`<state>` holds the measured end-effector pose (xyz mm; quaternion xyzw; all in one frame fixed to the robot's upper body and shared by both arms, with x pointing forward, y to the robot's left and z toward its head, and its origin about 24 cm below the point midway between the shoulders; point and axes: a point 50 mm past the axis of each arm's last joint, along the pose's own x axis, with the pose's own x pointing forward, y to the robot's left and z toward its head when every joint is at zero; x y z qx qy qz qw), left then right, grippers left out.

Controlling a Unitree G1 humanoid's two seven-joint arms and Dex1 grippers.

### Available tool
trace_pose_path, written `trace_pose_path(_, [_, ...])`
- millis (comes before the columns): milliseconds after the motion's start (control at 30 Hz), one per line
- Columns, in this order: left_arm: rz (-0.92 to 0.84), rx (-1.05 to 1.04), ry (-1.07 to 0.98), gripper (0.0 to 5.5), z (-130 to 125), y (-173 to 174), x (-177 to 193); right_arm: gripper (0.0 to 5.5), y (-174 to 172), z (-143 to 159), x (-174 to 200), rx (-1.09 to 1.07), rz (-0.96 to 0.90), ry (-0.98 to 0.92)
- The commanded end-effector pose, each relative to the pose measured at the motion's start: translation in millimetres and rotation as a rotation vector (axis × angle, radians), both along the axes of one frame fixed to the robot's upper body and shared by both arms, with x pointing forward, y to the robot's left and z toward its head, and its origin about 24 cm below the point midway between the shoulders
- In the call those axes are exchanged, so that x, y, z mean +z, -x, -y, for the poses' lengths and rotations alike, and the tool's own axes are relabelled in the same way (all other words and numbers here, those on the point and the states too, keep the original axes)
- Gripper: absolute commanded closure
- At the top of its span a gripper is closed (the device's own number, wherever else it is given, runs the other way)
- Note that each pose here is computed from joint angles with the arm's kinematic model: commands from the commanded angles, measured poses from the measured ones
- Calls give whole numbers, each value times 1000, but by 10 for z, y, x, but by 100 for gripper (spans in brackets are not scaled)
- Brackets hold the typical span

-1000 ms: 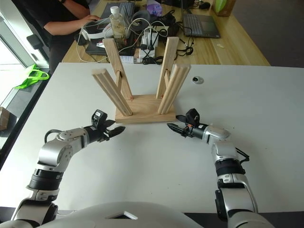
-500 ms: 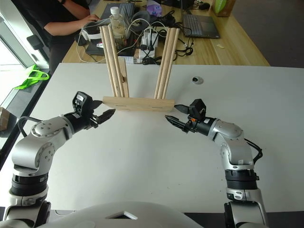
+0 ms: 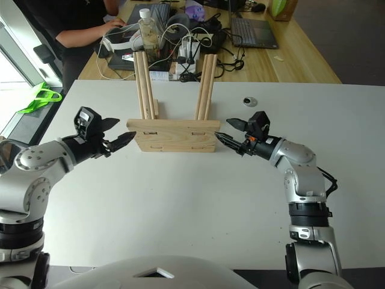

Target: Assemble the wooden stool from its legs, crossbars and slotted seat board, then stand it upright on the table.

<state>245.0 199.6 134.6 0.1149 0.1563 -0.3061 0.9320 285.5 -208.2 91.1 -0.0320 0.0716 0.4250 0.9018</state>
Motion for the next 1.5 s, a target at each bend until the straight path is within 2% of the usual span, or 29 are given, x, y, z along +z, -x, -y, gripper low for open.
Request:
trace_pose_path(33, [-46, -11, -15, 228, -73, 44, -121, 238, -89, 41, -103, 36, -3, 77])
trace_pose_path(133, [-47, 7, 18, 228, -70, 19, -168, 238, -140, -24, -243, 109, -22, 110])
trace_pose_path(233, [-38, -21, 61, 228, 44, -10, -184, 238, -230, -132, -340, 164, -25, 114])
trace_pose_path(433, [-75, -53, 80, 228, 139, 40, -282, 238, -359, -237, -342, 223, -10, 84])
trace_pose_path(733, [-64, -37, 83, 224, 103, 69, -247, 380, -333, -74, -287, 342, -171, -37])
trace_pose_path(833, [-57, -48, 91, 224, 127, 72, -225, 394, -302, -82, -261, 356, -248, -138])
trace_pose_path(1167, [-50, -50, 92, 224, 159, 66, -219, 398, -334, -355, 103, 193, -410, -675])
trace_pose_path(1500, [-60, -16, 91, 224, 207, 151, -330, 398, -434, -561, 504, -74, -605, -852])
